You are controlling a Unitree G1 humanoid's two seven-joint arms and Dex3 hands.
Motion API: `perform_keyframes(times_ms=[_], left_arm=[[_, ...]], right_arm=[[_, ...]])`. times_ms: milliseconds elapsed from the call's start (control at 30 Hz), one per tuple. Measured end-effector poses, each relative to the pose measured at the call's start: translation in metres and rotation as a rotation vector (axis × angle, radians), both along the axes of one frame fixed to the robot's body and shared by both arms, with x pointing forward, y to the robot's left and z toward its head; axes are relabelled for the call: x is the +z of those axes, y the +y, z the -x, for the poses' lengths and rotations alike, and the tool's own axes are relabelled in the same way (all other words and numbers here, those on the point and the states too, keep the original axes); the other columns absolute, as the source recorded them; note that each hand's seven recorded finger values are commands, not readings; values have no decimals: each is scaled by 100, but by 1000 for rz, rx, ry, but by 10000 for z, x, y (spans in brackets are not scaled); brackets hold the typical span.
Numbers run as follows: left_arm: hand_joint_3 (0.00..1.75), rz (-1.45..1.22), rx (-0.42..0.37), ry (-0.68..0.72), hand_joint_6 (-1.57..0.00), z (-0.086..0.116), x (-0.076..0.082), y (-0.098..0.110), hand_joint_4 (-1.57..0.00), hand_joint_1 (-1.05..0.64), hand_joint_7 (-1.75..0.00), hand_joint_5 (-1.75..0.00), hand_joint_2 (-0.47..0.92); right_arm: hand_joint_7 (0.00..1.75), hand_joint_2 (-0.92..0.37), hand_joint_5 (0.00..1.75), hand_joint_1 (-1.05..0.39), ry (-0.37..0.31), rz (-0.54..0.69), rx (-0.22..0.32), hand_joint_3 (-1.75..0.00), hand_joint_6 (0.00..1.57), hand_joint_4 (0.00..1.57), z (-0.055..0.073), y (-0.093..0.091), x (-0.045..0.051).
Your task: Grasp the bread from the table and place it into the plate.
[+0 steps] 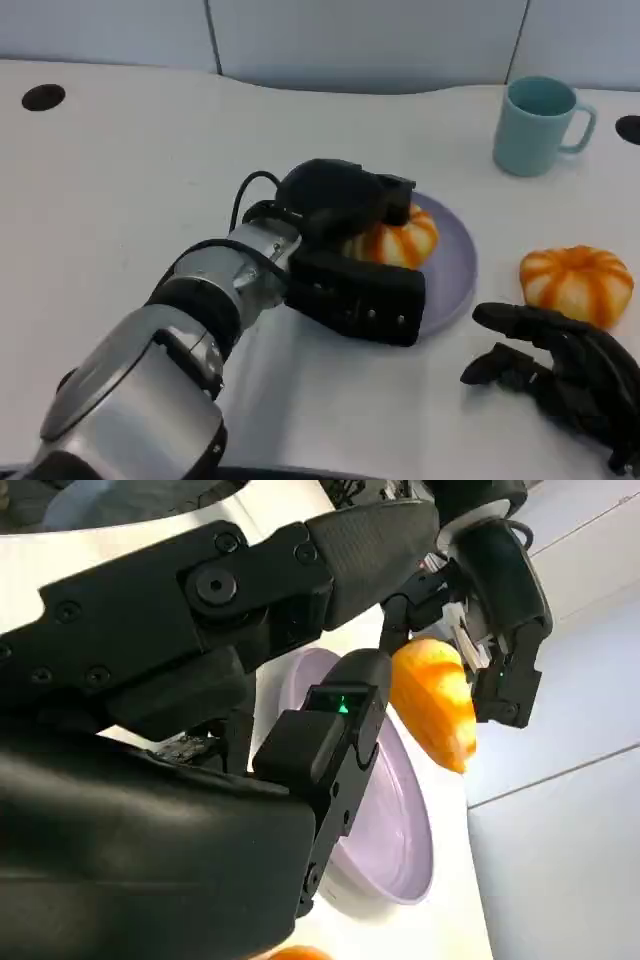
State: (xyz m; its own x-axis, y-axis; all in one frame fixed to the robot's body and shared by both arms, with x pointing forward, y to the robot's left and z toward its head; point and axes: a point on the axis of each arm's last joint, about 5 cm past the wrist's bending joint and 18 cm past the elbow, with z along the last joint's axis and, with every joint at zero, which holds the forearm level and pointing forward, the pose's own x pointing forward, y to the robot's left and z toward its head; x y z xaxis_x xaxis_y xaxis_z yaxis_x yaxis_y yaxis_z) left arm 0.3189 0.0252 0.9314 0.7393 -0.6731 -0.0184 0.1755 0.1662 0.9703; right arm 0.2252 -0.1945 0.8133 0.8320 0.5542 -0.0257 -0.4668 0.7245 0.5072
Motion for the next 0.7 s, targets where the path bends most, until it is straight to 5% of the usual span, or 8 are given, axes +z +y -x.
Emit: perform_keyframes(times_ms=[67,100,167,267,500,700], left_arm=[[87,-10,-4,10,-76,0,0,0,-77,-28,-121,-161,56],[76,-19,-6,19,-74,0,-1,1,-72,-30,-99,-140,63],[68,-32,-10,48,-74,-3,3,3,-70,-31,-84,-128,69],[62,-44,-14,85,-51,-8,10,8,-44,-39,-53,-107,70],[21,-150,-30,178,-26,-26,30,17,-13,-54,-38,-81,87],[9,-200,-30,232,-15,-37,41,20,0,-68,-36,-64,91]], right_arm=[[1,-92,115,-40,3,-2,2,-10,97,55,0,1,0],[0,-92,115,-40,6,-4,3,-11,96,55,-2,2,1],[0,-92,115,-40,7,-1,2,-11,96,54,-5,4,6],[1,-92,114,-40,7,0,1,-11,97,55,-5,5,7],[2,-92,115,-41,7,4,-2,-10,98,56,0,5,10],[1,-92,115,-40,7,7,-6,-11,98,56,4,6,11]])
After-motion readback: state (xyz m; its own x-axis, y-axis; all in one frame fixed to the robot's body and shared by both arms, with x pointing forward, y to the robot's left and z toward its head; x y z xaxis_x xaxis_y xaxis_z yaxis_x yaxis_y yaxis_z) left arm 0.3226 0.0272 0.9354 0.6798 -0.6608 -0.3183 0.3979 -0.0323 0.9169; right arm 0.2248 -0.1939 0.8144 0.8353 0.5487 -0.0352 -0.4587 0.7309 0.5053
